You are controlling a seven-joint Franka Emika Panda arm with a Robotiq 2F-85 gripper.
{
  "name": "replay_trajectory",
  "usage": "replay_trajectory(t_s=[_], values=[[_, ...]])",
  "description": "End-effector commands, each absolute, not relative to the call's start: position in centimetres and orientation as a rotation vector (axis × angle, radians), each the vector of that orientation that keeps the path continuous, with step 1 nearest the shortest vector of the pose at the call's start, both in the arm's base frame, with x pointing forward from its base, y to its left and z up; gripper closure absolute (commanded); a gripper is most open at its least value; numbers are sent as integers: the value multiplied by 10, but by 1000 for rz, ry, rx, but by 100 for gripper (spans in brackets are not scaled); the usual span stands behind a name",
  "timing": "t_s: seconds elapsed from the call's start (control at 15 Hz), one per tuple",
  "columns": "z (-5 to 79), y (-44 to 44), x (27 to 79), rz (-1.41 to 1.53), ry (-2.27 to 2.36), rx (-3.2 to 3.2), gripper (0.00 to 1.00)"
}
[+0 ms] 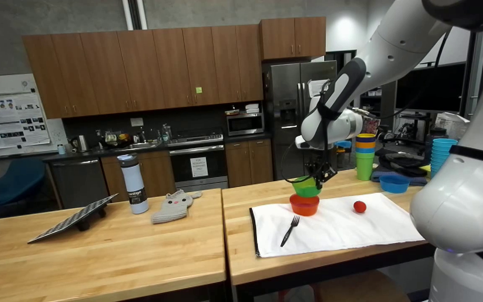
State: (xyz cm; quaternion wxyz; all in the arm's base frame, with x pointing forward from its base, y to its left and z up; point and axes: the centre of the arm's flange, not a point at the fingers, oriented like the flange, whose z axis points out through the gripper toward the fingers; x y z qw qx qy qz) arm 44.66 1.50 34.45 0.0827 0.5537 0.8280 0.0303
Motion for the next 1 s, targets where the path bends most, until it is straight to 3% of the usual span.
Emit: replay_trajectory(t_s=[0.0, 0.93], values=[[343, 18, 448, 83, 2469, 1678, 99], [331, 19, 447, 135, 2484, 1710, 99]])
